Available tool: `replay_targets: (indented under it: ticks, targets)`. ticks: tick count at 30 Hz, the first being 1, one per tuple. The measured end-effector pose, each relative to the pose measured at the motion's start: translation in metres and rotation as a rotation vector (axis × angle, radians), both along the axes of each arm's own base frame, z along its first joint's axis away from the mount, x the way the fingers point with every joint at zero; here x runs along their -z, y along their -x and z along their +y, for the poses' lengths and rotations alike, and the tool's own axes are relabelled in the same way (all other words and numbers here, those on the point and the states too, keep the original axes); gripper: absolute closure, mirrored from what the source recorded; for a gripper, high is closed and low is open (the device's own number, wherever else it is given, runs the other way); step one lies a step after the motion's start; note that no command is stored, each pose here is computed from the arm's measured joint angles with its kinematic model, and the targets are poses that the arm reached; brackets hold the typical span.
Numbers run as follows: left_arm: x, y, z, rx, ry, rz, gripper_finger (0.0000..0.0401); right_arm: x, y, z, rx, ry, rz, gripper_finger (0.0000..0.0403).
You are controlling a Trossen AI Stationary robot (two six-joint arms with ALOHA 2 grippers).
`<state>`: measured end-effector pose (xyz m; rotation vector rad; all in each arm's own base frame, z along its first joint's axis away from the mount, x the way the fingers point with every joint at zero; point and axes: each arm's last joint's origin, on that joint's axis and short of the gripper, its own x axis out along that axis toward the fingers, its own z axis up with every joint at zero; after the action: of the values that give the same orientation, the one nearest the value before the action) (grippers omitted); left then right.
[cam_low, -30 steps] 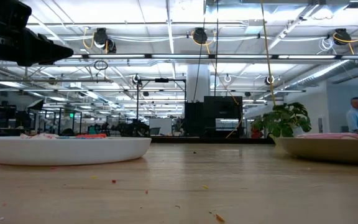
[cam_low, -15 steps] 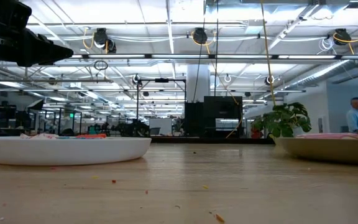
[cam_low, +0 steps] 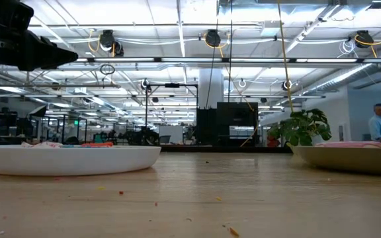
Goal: Pick & Place donuts
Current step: Put the large black donut on the gray plate
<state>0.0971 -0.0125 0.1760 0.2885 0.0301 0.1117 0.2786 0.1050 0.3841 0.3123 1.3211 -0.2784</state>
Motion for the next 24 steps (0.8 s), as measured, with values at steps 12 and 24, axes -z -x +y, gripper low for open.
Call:
replay_targets:
  ticks: [12,24]
  targets:
    - [0.001,0.0,0.0,0.0,-0.01,0.01,0.0354,0.08,0.005,-0.009,0.097,-0.12,0.236,0.0385]
    - [0.001,0.0,0.0,0.0,-0.009,0.007,0.0354,0.188,0.016,-0.01,0.09,-0.153,0.273,0.0385]
